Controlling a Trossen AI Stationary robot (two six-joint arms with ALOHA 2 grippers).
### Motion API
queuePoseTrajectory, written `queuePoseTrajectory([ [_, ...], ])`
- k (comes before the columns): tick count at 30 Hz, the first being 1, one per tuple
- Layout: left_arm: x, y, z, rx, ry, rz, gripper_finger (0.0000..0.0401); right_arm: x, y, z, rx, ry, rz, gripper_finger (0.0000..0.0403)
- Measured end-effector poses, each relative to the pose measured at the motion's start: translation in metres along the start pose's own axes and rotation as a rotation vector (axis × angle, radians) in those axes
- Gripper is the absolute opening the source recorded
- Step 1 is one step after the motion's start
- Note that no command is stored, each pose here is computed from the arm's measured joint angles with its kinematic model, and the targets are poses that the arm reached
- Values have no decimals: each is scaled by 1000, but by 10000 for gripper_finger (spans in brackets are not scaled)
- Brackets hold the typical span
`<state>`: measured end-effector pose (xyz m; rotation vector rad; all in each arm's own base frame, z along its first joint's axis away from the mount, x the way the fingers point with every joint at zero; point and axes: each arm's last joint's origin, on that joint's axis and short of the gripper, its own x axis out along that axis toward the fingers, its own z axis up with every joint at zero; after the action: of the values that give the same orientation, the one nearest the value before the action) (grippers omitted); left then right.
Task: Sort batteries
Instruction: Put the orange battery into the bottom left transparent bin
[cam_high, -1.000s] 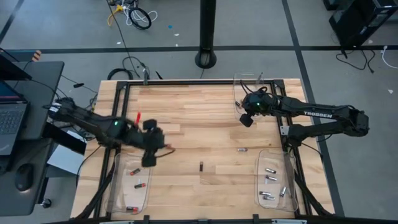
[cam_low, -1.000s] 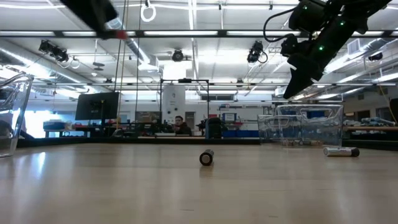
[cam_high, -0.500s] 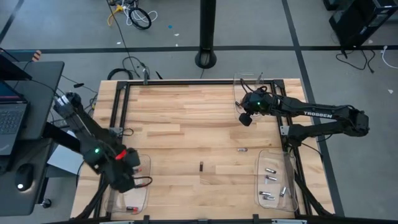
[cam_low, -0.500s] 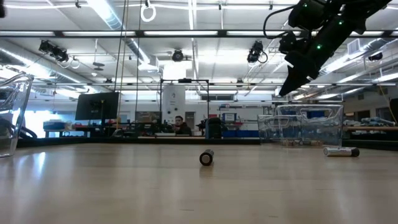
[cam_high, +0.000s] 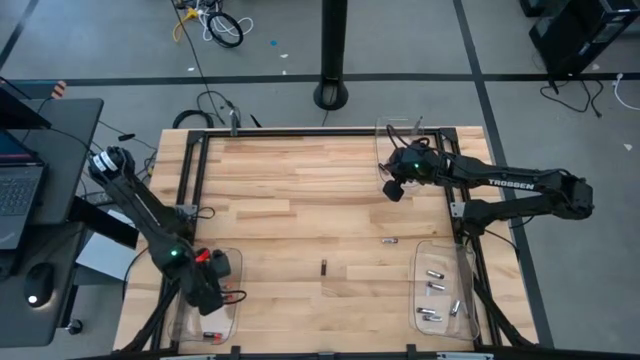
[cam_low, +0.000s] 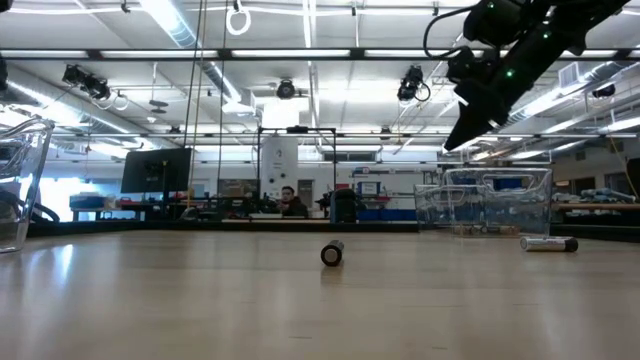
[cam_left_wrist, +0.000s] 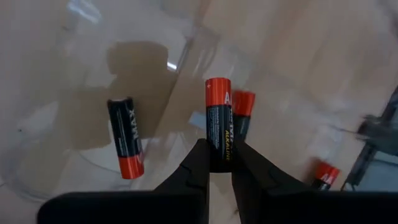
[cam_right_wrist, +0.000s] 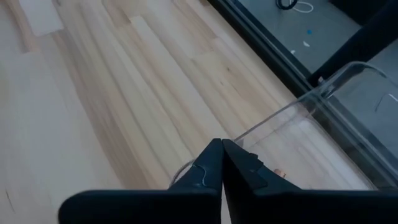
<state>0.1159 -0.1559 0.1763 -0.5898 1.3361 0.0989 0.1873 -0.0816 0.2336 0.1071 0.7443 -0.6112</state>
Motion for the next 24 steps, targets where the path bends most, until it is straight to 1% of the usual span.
queuePoseTrajectory([
  [3, 6, 5, -1, -1, 20, -8, 44, 0, 1, 1, -1, -16, 6, 10],
  [8, 7, 6, -1, 3, 21, -1, 44, -1, 5, 2, -1, -25, 19, 25],
  [11, 7, 6, -1, 3, 20, 2, 46, -2, 7, 2, -1, -26, 27, 25],
  [17, 5, 7, -2, -7, 27, 22, 96, -3, 11, 2, -14, -28, 42, 12],
  [21, 0, 4, -1, -4, 37, 40, 103, -3, 12, 2, -18, -29, 46, 18],
  [24, -7, -2, 0, 13, 65, 32, 104, -3, 12, 2, -18, -29, 46, 25],
])
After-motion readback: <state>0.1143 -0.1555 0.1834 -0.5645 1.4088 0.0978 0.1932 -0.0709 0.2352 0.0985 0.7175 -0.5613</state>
